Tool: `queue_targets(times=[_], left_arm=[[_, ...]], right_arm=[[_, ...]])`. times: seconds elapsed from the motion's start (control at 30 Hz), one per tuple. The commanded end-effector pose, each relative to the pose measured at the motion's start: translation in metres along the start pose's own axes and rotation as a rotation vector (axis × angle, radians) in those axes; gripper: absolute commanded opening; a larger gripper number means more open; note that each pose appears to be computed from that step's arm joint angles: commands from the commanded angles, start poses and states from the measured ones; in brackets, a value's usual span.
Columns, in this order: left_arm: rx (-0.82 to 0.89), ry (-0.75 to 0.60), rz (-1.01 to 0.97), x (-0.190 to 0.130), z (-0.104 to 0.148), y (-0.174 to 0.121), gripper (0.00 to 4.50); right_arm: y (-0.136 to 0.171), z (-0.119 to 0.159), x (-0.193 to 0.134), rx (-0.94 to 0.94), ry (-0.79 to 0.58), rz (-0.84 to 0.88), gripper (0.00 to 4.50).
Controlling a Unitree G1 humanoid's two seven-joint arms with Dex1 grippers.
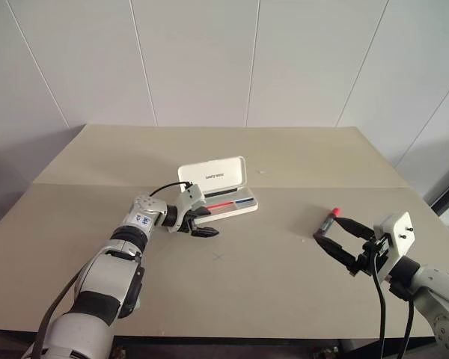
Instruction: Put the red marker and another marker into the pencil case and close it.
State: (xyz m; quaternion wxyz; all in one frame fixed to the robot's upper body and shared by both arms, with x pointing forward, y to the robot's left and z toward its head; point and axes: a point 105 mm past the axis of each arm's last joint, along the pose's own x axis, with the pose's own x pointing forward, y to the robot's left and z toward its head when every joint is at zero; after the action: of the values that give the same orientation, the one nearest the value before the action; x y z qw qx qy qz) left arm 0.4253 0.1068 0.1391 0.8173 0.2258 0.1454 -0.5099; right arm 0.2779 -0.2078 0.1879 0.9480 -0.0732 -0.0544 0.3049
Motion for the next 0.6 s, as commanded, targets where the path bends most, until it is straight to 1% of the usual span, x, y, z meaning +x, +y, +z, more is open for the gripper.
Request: queue_targets(times=[0.03,0.1,0.23,0.3,0.47,0.6], left_arm=[[0.02,0.02,0.015,-0.001,0.001,0.003,2.6],[0.029,0.02,0.009,-0.001,0.002,0.002,1.98],[0.043,0.008,0.002,-0.003,0.005,0.003,0.58],[0.055,-0.005,0.014,-0.005,0.009,0.005,0.03],[0.082,-0.052,0.046,-0.012,0.019,0.011,0.03],[0.099,-0.105,0.017,-0.018,0.031,0.011,0.03]], right_arm=[[0.007,0.016,-0.003,-0.017,-0.036,0.042,4.5],[0.008,0.016,-0.003,-0.014,-0.03,0.055,4.5],[0.006,0.017,-0.001,-0.017,-0.03,0.061,4.5],[0.005,0.018,0.001,-0.019,-0.033,0.067,4.5],[0.003,0.02,0.003,-0.026,-0.035,0.084,4.5],[0.001,0.022,0.004,-0.032,-0.032,0.105,4.5]])
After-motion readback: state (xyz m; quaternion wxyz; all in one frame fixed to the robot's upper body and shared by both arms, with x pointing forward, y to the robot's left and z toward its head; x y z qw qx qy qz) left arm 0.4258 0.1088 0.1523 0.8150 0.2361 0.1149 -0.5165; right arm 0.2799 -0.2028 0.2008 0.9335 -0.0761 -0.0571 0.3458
